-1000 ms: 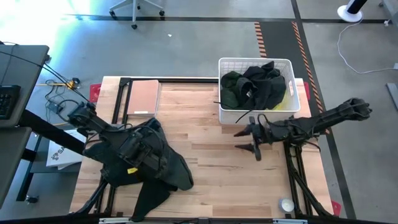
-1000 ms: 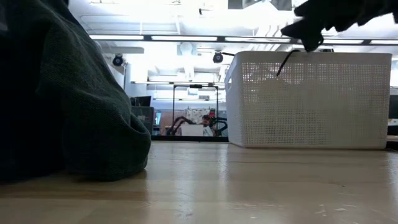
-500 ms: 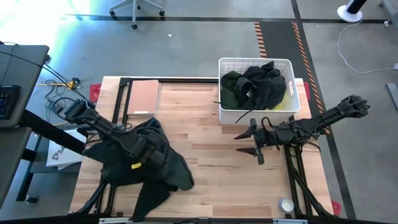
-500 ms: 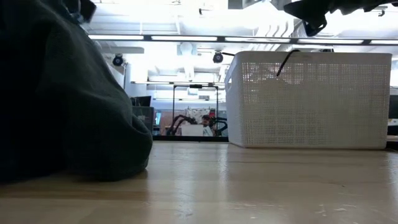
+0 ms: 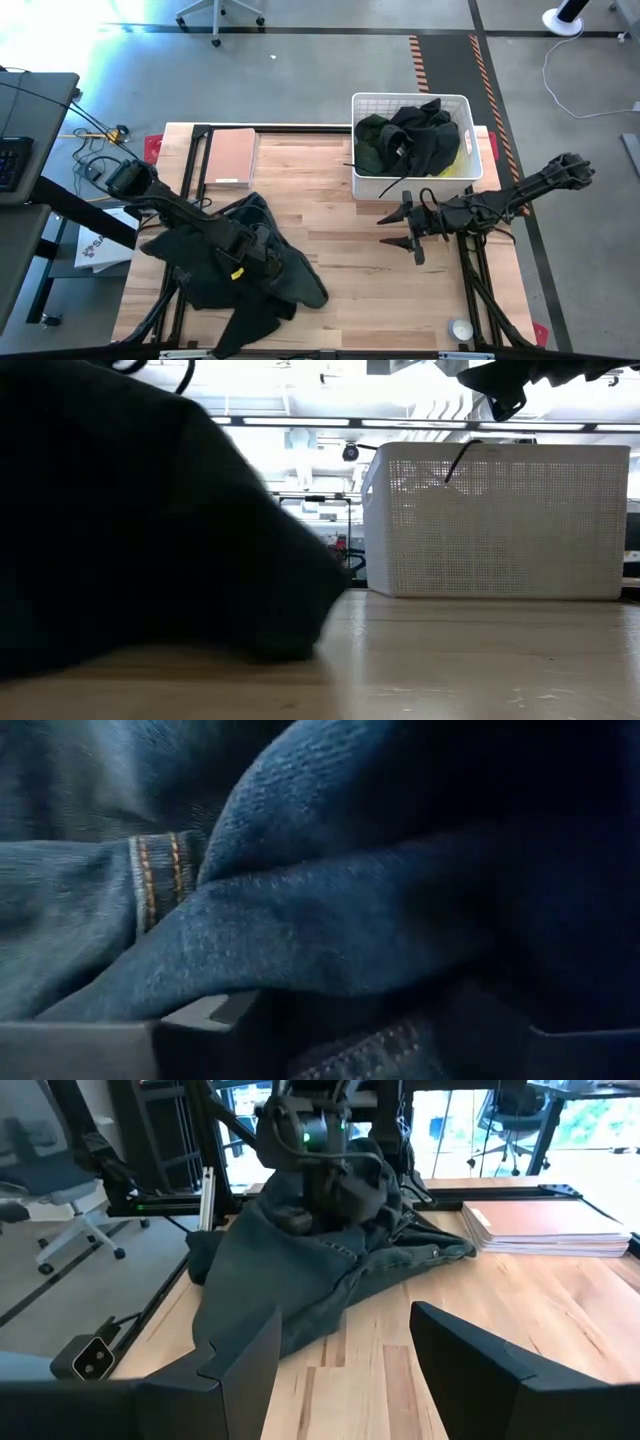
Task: Sort clothes
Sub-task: Put the dark blue jeans into the white laundry bin
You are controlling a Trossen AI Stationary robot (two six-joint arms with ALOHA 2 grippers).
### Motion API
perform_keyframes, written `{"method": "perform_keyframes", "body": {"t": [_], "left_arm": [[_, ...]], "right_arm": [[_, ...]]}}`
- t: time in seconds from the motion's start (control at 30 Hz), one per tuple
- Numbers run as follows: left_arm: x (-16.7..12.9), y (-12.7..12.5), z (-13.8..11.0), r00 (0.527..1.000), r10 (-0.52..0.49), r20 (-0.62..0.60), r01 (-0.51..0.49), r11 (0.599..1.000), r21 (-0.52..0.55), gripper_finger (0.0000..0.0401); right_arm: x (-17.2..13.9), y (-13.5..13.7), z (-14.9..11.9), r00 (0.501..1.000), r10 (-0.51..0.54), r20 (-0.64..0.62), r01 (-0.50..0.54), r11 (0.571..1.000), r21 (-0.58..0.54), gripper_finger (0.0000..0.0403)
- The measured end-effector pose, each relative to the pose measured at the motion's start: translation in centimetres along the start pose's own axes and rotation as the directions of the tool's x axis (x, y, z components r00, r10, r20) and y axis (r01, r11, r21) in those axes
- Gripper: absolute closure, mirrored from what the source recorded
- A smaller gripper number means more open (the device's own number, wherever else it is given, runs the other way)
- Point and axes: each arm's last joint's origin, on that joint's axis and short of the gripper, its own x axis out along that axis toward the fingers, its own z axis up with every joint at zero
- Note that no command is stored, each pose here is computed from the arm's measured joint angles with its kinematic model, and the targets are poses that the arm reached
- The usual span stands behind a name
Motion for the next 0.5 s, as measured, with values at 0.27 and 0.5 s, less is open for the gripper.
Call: {"method": "perform_keyframes", "body": {"t": [0.27, 0.5], "left_arm": [[3.0, -1.7, 0.6, 0.985, -0.102, 0.141, 0.098, 0.995, 0.034, 0.0255], [3.1, -3.7, 2.2, 0.879, -0.268, 0.395, 0.24, 0.963, 0.12, 0.0313]], "right_arm": [[0.0, 0.0, 0.0, 1.0, -0.001, -0.002, 0.001, 1.0, 0.017, 0.0183], [0.0, 0.0, 0.0, 1.0, -0.015, 0.0, 0.015, 1.0, 0.019, 0.0183]]}}
